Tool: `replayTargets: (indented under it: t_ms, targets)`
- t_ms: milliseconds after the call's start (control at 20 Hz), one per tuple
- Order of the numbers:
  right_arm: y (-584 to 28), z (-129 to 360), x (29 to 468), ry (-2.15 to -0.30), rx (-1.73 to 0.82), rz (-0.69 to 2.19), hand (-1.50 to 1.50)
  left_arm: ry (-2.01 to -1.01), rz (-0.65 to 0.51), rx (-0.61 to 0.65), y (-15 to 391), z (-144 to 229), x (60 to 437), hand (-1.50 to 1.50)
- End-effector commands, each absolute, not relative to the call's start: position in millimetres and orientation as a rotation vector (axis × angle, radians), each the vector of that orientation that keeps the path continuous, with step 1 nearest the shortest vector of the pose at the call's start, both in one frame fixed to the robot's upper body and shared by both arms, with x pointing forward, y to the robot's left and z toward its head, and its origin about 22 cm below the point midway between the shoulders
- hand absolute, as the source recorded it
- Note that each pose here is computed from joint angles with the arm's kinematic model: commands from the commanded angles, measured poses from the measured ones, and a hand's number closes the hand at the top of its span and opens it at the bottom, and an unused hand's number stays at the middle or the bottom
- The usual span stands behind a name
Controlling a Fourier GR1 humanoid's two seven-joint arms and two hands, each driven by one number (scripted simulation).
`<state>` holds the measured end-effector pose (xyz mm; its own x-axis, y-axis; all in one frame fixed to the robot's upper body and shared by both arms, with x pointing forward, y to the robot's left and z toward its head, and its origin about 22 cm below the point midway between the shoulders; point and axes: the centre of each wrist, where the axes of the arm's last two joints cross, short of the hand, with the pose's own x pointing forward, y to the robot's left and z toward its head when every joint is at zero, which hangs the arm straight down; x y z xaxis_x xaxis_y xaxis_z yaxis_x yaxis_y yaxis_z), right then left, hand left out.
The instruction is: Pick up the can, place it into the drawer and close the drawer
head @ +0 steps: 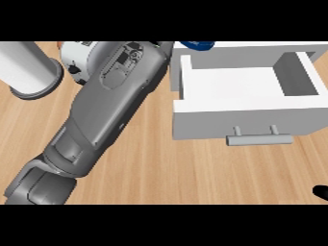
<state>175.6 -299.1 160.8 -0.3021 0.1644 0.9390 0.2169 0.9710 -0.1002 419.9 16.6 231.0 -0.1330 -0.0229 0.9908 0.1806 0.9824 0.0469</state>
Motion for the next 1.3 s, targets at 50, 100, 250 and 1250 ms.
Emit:
replayTargets:
  t_ms: [50, 100, 250, 1250]
  targets:
    - [-283.7, 158.0, 185.6, -1.888, -0.282, -0.034, -1.50, -1.693, -0.214, -0.091, -4.1, 242.9, 423.4, 1.50]
    - [-295.8, 166.5, 181.9, -1.912, -0.249, -0.033, -1.50, -1.705, -0.209, -0.058, -15.7, 264.0, 420.2, 1.50]
    - [-295.2, 154.8, 182.6, -1.898, -0.269, -0.052, -1.50, -1.680, -0.213, -0.056, -13.9, 241.8, 421.8, 1.50]
    - [-296.7, 185.7, 186.6, -1.954, -0.309, 0.063, -1.50, -1.703, -0.091, 0.135, -16.8, 239.4, 435.7, -1.50]
